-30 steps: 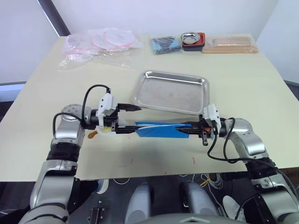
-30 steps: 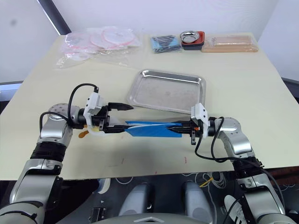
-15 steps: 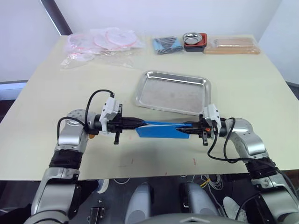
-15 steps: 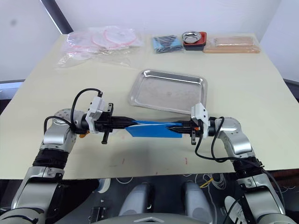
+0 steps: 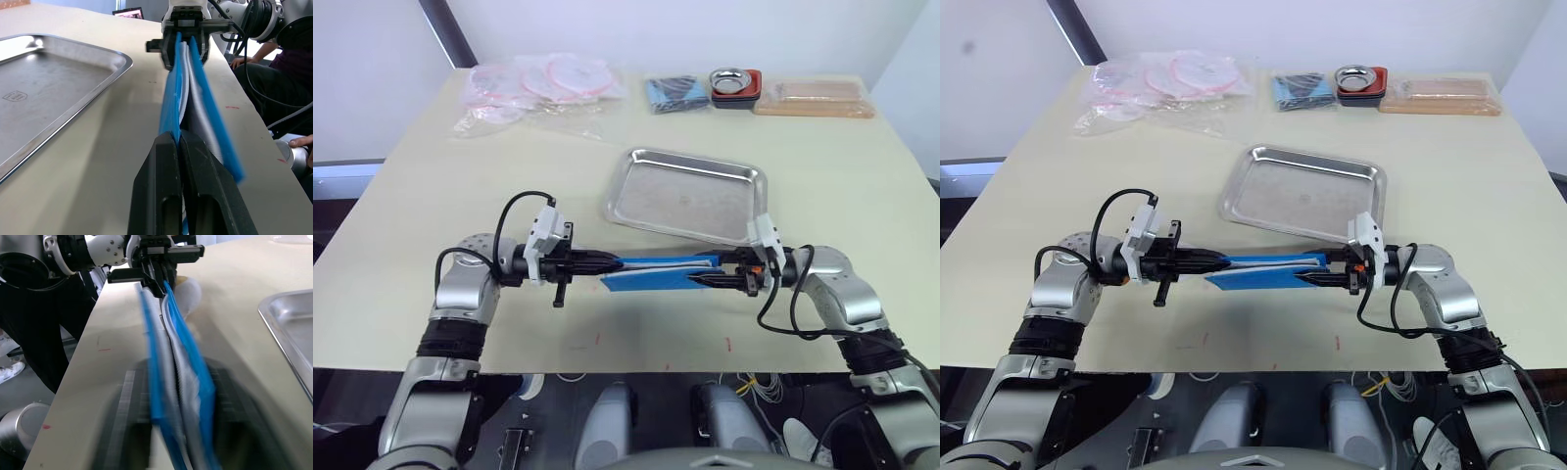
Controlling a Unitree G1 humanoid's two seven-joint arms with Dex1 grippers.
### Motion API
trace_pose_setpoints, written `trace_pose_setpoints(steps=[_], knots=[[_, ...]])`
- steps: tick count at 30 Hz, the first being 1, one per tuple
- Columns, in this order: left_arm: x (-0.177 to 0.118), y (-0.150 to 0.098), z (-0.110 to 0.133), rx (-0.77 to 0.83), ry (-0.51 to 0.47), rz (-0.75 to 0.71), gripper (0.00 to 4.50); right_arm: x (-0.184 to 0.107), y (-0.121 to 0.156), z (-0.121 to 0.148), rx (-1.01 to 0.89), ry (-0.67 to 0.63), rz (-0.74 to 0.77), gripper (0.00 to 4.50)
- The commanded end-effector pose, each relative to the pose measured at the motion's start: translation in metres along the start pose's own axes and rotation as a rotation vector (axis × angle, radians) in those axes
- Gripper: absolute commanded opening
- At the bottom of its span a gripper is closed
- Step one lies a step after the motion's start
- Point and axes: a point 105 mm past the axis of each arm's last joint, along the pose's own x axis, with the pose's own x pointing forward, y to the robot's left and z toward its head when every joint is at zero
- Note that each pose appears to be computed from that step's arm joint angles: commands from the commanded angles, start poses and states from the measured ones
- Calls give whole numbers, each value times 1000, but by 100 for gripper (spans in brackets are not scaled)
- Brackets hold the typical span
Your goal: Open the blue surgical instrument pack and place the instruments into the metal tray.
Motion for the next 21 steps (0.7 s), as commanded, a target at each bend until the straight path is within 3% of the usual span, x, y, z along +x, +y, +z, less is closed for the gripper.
trace_pose_setpoints(steps=[1,2,11,12,15,17,19,20,21], knots=[[2,-1,3,20,-7,-29,0,-7,5,19,-28,-35,-8,331],[3,-1,3,22,-6,-28,0,-10,5,22,-15,-48,-19,388],[10,5,-1,40,-2,-37,0,-31,9,45,33,-112,-64,388],[11,6,-1,41,-1,-38,0,-32,9,46,30,-115,-68,351],[14,7,-1,44,-8,-50,0,-30,14,52,36,-143,-52,298],[17,8,-1,46,-12,-59,0,-26,18,52,46,-149,-43,186],[21,8,0,45,-18,-73,0,-23,20,45,54,-126,-36,116],[22,9,0,46,-21,-80,0,-22,21,40,56,-107,-33,49],[24,8,1,47,-25,-86,0,-22,22,36,57,-92,-33,10]])
